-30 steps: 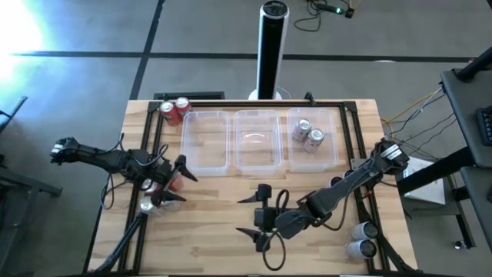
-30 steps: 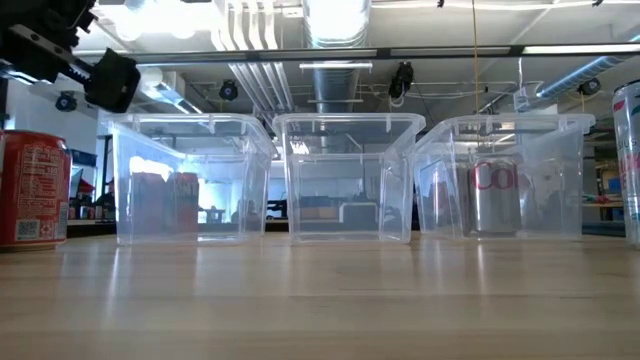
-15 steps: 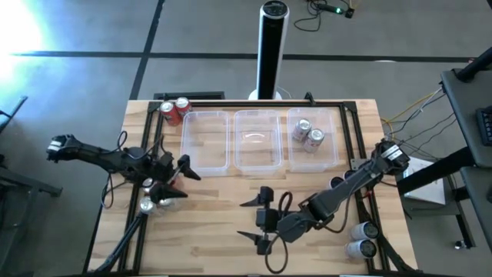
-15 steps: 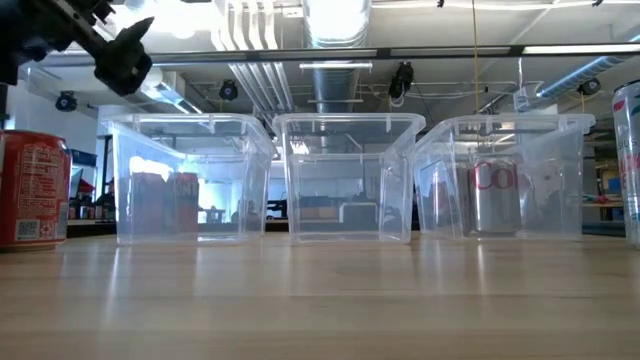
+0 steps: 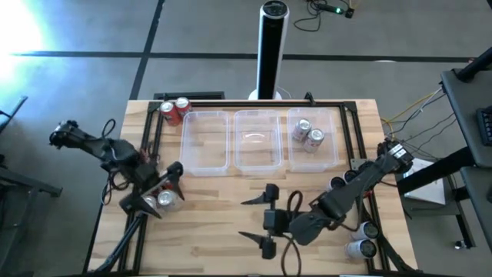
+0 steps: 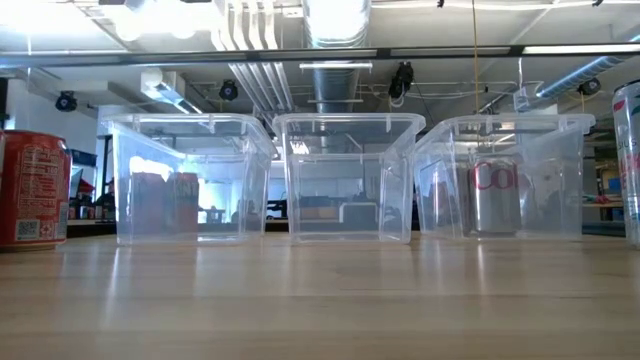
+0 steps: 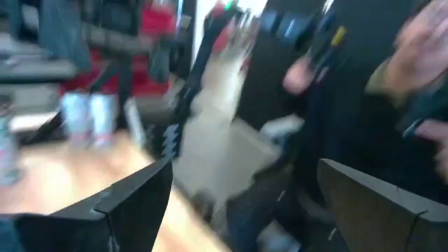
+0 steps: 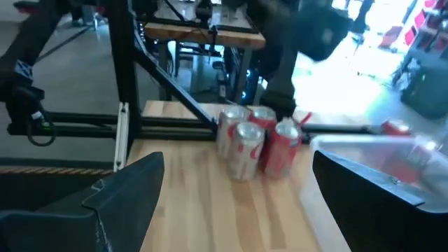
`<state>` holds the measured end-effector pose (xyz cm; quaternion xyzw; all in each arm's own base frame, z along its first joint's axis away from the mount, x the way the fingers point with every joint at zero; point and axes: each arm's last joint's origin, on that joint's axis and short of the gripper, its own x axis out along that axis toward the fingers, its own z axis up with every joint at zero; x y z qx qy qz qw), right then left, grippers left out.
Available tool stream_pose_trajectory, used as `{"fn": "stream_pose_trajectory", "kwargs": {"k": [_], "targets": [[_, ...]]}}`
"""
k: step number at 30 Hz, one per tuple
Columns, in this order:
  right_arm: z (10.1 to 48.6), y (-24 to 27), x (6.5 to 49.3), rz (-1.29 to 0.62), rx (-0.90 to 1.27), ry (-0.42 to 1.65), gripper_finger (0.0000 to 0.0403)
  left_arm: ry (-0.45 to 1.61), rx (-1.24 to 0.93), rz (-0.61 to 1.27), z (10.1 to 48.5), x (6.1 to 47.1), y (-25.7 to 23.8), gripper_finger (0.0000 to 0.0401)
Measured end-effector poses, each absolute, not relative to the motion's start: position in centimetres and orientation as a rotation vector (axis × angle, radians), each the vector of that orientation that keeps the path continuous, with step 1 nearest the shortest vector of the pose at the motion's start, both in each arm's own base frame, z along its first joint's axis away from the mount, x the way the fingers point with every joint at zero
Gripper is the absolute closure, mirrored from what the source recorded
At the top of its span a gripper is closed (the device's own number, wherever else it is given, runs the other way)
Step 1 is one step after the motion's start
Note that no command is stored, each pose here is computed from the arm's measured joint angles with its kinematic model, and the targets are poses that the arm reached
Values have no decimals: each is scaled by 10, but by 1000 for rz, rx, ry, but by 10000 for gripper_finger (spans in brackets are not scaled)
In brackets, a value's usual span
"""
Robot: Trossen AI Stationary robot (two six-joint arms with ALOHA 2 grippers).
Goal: Sort soda cans
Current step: Put the right red-silver soda can into the right transparent bin
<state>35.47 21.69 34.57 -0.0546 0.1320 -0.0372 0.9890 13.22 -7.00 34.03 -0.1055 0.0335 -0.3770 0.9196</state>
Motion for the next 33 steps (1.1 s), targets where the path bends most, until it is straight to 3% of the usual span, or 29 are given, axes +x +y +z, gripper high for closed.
{"fn": "stream_pose_trajectory", "kwargs": {"k": [3,6,12,22,28,33], "targets": [[364,209,356,-91,-194,288,42,169,-116,-706,350,134,-74,61],[373,193,359,-197,-289,328,42,132,-22,-643,363,135,-73,61],[366,152,372,-336,-432,454,42,166,115,-388,366,127,-60,61],[368,116,353,-382,-402,631,42,143,131,-38,359,121,-42,61],[379,107,334,-366,-476,671,42,98,159,24,366,121,-34,61],[410,64,315,-204,-477,592,42,120,165,119,368,123,-21,61]]}}
